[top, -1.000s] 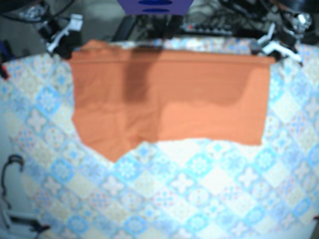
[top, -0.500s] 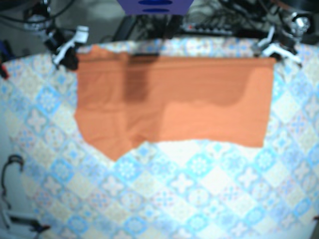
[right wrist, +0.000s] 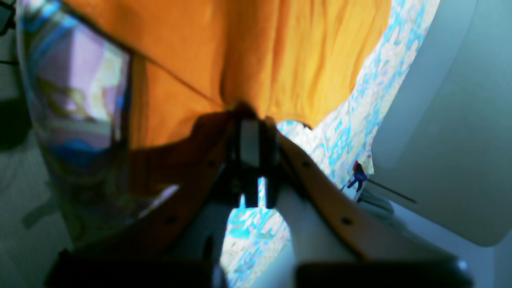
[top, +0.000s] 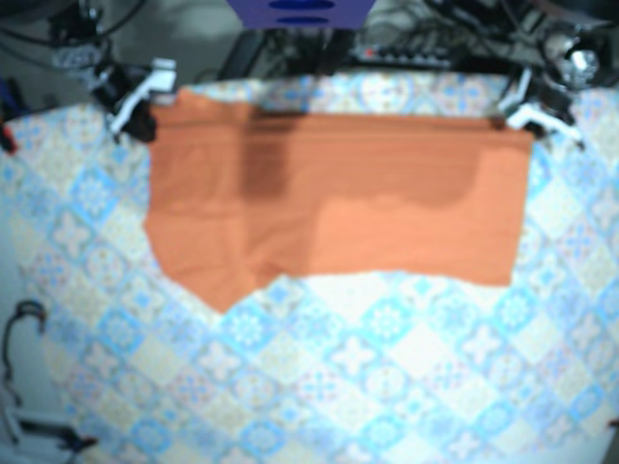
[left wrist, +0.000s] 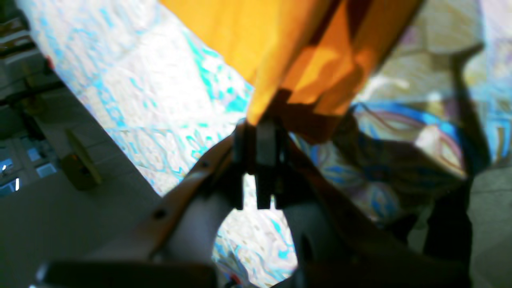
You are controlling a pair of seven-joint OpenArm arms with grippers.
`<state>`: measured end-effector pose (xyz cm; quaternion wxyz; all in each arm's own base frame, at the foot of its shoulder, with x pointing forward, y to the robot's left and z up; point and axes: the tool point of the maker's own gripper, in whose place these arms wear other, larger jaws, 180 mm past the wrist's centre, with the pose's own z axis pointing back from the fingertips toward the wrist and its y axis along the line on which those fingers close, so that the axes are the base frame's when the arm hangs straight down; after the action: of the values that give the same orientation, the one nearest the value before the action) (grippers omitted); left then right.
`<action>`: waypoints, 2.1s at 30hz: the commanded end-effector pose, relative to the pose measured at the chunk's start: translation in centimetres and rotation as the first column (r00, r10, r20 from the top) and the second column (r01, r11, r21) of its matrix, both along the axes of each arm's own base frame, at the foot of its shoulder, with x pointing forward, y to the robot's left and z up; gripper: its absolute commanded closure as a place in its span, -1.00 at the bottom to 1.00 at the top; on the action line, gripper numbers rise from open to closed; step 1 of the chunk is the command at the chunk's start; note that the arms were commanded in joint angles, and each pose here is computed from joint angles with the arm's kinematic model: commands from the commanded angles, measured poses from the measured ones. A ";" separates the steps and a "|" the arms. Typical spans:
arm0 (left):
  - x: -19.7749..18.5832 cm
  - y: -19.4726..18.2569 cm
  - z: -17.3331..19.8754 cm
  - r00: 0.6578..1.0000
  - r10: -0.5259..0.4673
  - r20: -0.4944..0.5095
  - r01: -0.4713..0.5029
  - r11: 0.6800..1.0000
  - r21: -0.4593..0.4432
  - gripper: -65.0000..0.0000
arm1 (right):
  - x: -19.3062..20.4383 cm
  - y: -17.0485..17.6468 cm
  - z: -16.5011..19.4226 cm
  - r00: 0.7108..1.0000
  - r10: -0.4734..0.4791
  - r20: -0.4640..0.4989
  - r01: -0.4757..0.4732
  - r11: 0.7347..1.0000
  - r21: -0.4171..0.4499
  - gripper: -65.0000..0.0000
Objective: Fold the T-shirt properly
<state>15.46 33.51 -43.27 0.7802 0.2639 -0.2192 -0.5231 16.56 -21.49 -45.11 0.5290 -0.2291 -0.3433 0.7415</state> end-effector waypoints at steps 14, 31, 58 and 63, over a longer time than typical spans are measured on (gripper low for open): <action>1.6 2.2 0.5 0.999 0.023 0.033 -0.024 0.998 0.049 1.00 | 2.6 1.2 0.1 0.999 0.015 0.049 -0.015 1.000 -0.004 1.00; 2.6 2.1 -0.5 1.000 0.016 0.025 -0.018 0.999 0.051 1.00 | 4.0 1.1 0.7 0.997 0.015 0.079 -0.014 1.000 -0.007 1.00; 7.3 2.2 1.7 0.991 0.019 0.134 -0.027 0.998 0.056 1.00 | 3.4 2.0 -1.1 0.999 0.011 0.035 -0.011 1.000 0.015 1.00; 8.2 1.7 1.9 0.989 0.008 0.148 -0.016 0.998 0.053 1.00 | 3.4 2.0 -1.1 0.999 0.011 0.035 -0.011 1.000 0.015 1.00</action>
<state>22.29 34.65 -42.88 0.7713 0.3034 -0.2456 -0.5027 19.36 -19.09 -46.96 0.5273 -0.2243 -0.3508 0.7407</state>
